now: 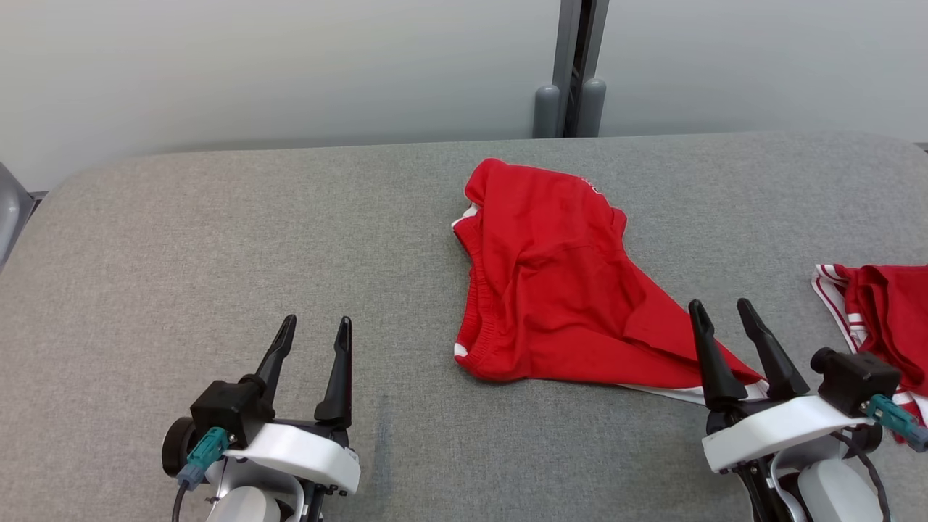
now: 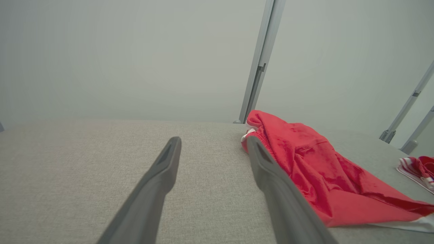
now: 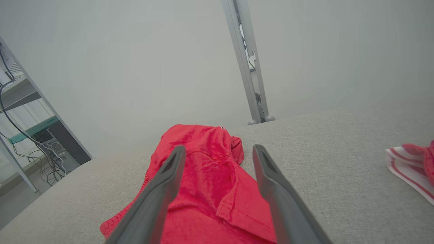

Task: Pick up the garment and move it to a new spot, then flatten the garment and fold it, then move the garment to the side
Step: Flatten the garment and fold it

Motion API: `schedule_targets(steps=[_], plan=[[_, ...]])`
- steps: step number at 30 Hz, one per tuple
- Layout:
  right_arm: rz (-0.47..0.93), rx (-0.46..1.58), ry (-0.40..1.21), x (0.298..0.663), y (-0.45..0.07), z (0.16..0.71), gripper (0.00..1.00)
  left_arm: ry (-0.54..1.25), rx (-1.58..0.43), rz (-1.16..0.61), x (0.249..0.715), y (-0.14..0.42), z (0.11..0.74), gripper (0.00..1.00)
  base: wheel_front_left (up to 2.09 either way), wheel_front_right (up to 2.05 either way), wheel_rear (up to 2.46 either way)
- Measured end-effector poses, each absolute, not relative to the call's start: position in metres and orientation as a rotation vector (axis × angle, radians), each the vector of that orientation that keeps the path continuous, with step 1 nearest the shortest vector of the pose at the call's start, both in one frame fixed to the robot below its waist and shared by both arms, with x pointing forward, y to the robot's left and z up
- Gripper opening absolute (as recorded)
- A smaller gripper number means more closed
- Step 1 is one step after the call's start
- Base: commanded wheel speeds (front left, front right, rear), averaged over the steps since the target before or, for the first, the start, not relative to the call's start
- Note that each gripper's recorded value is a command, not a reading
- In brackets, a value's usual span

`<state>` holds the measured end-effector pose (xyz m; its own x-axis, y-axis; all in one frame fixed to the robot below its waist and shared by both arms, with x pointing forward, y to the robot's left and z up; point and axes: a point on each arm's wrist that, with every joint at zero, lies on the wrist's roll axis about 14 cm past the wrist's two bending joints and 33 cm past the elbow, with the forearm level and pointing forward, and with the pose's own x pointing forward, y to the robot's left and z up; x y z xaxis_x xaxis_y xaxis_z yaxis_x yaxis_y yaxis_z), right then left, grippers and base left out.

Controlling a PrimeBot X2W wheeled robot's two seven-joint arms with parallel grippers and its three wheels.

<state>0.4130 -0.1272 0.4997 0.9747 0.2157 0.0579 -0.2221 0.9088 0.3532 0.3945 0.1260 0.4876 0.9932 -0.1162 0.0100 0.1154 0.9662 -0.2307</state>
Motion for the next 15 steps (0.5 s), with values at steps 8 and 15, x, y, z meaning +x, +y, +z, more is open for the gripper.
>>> schedule_targets(steps=[8,15], plan=[[0.197,0.374,-0.006,0.412,-0.135,0.493,1.00,0.030,-0.221,-0.153,0.397,0.115,0.479,1.00,0.00,0.00,0.00],[0.149,0.375,-0.002,0.414,-0.150,0.488,1.00,0.208,0.038,-0.439,0.383,0.059,0.417,1.00,0.00,0.00,0.00]])
